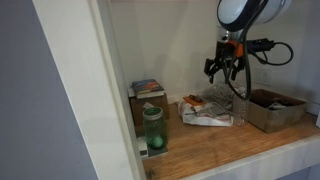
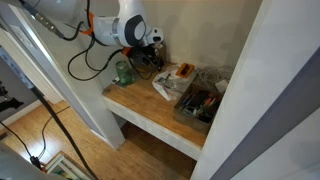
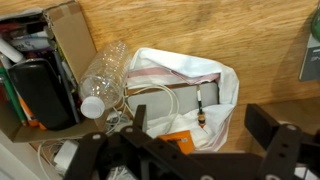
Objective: Place the bottle of water next to the box
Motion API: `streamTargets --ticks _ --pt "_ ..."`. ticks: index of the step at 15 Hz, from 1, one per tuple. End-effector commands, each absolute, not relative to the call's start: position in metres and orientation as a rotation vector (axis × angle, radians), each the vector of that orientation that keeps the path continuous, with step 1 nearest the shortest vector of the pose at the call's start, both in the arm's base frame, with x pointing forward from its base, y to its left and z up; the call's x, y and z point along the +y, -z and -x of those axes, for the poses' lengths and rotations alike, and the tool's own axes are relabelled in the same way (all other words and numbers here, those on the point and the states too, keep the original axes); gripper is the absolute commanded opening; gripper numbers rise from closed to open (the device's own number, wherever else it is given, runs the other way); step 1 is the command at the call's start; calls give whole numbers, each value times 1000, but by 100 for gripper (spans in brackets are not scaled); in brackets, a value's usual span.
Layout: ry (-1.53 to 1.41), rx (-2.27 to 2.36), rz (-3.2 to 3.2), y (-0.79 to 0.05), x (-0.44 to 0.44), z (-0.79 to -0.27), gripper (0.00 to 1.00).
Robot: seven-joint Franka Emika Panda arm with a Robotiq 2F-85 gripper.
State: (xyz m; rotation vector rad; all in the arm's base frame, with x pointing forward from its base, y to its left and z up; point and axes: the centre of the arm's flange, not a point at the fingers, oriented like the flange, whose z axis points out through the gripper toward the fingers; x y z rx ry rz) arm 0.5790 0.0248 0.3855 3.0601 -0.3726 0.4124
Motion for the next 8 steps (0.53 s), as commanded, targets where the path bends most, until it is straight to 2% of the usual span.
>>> streamTargets --ticks 1,8 --pt "-457 -271 -3098 -401 21 -571 100" --pt "-451 -206 -3091 -398 22 -577 100"
